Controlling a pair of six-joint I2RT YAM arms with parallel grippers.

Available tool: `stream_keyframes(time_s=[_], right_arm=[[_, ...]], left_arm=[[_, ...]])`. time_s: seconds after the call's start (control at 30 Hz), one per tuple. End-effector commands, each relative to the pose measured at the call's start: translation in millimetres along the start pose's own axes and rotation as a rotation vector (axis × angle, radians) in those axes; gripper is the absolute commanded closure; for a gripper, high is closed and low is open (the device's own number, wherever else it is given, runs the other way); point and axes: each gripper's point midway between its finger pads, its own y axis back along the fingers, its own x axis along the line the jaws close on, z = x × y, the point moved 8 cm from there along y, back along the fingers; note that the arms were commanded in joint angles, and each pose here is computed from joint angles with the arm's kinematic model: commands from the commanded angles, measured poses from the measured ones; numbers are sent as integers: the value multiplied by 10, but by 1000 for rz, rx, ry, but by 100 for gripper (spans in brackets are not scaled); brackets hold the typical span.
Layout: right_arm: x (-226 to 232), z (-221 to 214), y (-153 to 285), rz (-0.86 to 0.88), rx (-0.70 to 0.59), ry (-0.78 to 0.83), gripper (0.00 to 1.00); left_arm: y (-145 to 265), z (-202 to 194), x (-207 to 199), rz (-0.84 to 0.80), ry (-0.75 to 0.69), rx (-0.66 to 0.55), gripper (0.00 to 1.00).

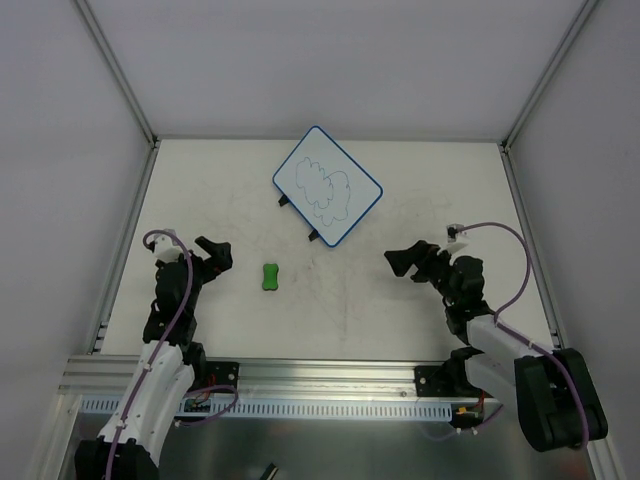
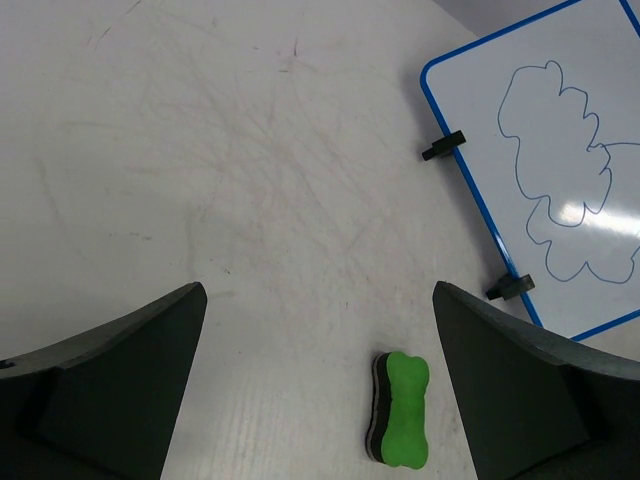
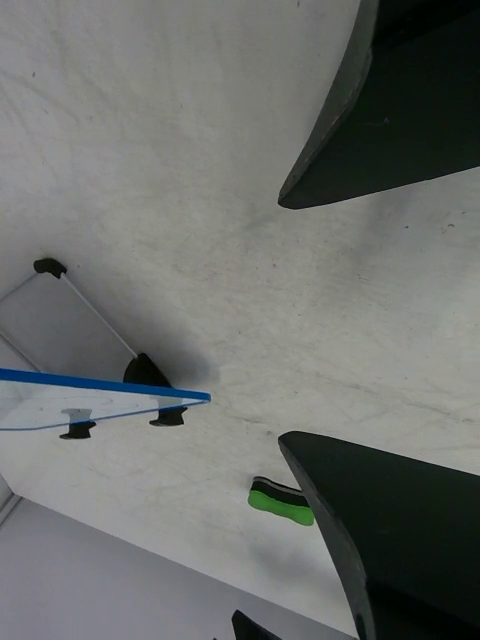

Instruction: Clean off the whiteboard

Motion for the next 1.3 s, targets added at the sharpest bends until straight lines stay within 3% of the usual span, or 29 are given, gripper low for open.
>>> stream_keyframes(time_s=[0.0, 0.07, 0.4, 0.53, 0.83, 1.27], right_arm=[[262, 312, -89, 181, -98, 37, 1], [287, 332, -143, 191, -42, 37, 1], [499, 772, -429, 257, -79, 83, 7], [441, 773, -641, 266, -25, 50, 9], [307, 896, -1058, 309, -32, -17, 10], [279, 984, -1382, 363, -16, -38, 29]], left_arm=[[6, 28, -12, -31, -37, -32, 1], [6, 33, -15, -33, -41, -33, 1], [-6, 41, -22, -37, -68, -20, 1], [-3, 54, -31, -41, -72, -21, 1], [-1, 37, -33, -48, -74, -13, 1], [-13, 26, -24, -43, -76, -4, 1]])
